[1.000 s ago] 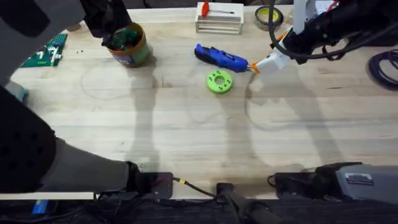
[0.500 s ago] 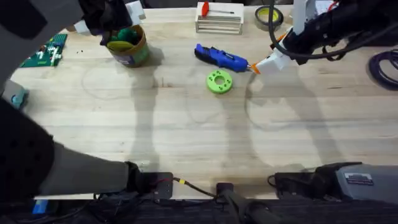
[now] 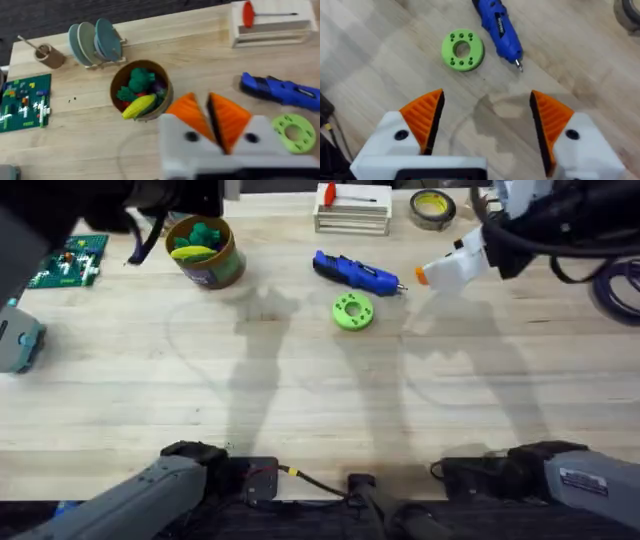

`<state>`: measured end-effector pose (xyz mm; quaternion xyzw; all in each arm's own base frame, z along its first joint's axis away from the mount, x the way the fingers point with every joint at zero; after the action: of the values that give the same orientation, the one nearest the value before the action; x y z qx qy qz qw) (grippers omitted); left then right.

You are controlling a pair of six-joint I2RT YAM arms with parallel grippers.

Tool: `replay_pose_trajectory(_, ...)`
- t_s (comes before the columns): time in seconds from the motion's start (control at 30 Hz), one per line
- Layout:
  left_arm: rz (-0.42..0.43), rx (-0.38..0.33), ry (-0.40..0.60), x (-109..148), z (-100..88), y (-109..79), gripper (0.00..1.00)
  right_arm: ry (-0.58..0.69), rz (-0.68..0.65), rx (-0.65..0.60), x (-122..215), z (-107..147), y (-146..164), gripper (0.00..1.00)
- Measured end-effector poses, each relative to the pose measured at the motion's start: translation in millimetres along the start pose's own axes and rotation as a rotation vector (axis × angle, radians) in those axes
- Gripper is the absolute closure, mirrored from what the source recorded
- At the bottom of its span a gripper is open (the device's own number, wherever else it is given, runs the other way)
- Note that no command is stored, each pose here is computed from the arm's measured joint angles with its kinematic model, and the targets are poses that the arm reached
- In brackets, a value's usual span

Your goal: Pick up the gripper from the table and insert it into the empty holder that is missing its gripper. Then pick up a screw, insert it into the mounting hole, and use the screwdriver to tighten it. Finally, clean up the table by picking up the vegetable and placing it into the bucket.

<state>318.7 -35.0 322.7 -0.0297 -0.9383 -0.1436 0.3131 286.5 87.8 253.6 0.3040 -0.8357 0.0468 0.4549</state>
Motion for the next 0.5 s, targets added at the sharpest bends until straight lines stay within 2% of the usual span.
replay_pose_trajectory(0.03,0.016,-0.017,-0.008,8.1,0.2,-4.7,0.933,-0.001,0.000,-0.011,3.6,1.4,2.1,0.028)
replay_pose_trajectory(0.07,0.033,-0.035,-0.014,15.4,0.9,-9.2,0.980,-0.002,0.001,-0.020,6.7,2.6,3.9,0.027)
replay_pose_trajectory(0.1,0.053,-0.052,-0.021,22.3,1.4,-14.1,0.946,-0.001,0.000,-0.029,9.3,4.1,5.5,0.027)
replay_pose_trajectory(0.17,0.093,-0.076,-0.040,35.3,2.0,-23.0,0.687,0.005,-0.002,-0.047,13.3,7.5,8.5,0.027)
replay_pose_trajectory(0.2,0.121,-0.086,-0.055,43.3,2.1,-28.6,0.510,0.011,-0.003,-0.058,15.1,9.5,9.9,0.027)
replay_pose_trajectory(0.3,0.180,-0.102,-0.095,61.9,1.9,-38.5,0.062,0.016,-0.004,-0.072,17.8,11.9,11.8,0.026)
replay_pose_trajectory(0.37,0.211,-0.108,-0.119,71.0,1.7,-42.3,0.013,0.026,-0.007,-0.082,18.0,13.9,12.5,0.026)
replay_pose_trajectory(0.5,0.254,-0.110,-0.146,79.3,0.6,-46.6,0.009,0.034,-0.009,-0.094,18.0,15.6,13.0,0.026)
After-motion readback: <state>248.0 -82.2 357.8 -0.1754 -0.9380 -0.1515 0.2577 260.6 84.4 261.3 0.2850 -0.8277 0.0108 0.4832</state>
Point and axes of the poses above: each hand's point on the last joint's axis, 136 mm out from that joint toward the fingers, its own x axis back along the fingers, its own y axis along the line the jaws close on, z = x × y, the point moved 5 cm from there along x, back along the fingers, and after that the axes turned 8 degrees about -x, right-handed, at the moved point
